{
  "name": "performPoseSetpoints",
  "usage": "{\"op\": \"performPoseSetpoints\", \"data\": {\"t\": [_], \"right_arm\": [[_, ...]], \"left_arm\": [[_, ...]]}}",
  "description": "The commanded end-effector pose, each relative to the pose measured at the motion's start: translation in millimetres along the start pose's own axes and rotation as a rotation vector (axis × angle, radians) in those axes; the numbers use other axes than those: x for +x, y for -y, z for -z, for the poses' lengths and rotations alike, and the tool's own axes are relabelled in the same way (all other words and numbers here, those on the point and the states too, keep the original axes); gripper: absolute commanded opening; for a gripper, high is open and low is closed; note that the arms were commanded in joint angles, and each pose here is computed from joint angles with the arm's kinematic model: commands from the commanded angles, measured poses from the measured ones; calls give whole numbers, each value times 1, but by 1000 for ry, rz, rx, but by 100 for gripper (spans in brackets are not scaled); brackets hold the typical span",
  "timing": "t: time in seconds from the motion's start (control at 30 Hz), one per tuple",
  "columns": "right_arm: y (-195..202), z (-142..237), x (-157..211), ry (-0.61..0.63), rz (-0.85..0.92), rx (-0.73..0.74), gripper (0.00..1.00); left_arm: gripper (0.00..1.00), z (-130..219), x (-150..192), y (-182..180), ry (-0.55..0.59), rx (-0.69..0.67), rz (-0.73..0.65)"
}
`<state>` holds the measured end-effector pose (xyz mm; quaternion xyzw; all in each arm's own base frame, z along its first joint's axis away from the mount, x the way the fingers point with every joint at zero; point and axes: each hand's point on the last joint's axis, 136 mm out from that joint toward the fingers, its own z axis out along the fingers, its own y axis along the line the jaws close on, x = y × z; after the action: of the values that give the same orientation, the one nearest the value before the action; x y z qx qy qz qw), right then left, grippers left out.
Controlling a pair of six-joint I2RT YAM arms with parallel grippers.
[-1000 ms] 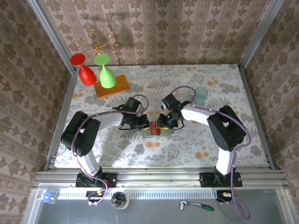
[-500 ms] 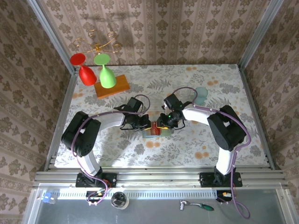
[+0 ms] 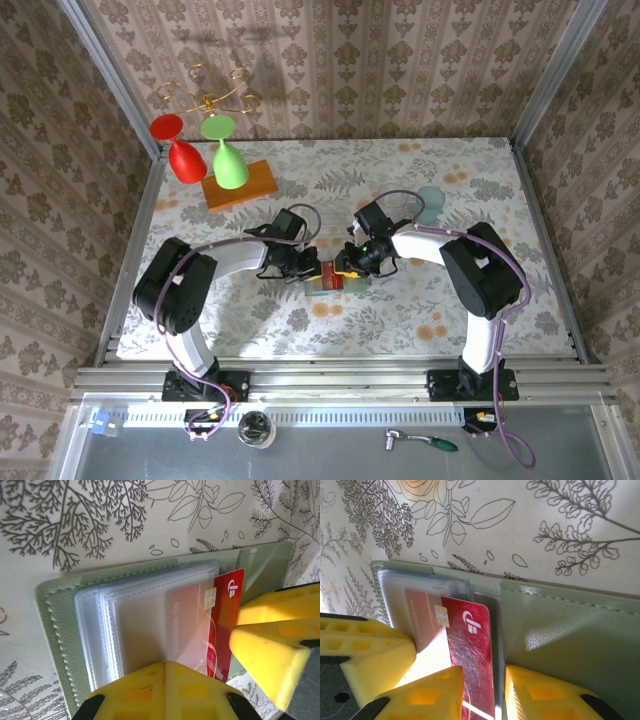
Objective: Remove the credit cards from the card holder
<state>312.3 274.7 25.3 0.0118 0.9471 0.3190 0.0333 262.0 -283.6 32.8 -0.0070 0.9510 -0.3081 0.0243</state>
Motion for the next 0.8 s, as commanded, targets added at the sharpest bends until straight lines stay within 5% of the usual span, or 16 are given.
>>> {"op": "performPoseSetpoints", "data": {"t": [0.0,0.77], "right_arm": [[1,-7,6,-36,-23,-35,28],[5,1,2,-5,-53,-78,14]], "left_arm": [[1,-7,6,-15,-32,-61,5],[1,-7,8,-17,-36,-64,9]]}}
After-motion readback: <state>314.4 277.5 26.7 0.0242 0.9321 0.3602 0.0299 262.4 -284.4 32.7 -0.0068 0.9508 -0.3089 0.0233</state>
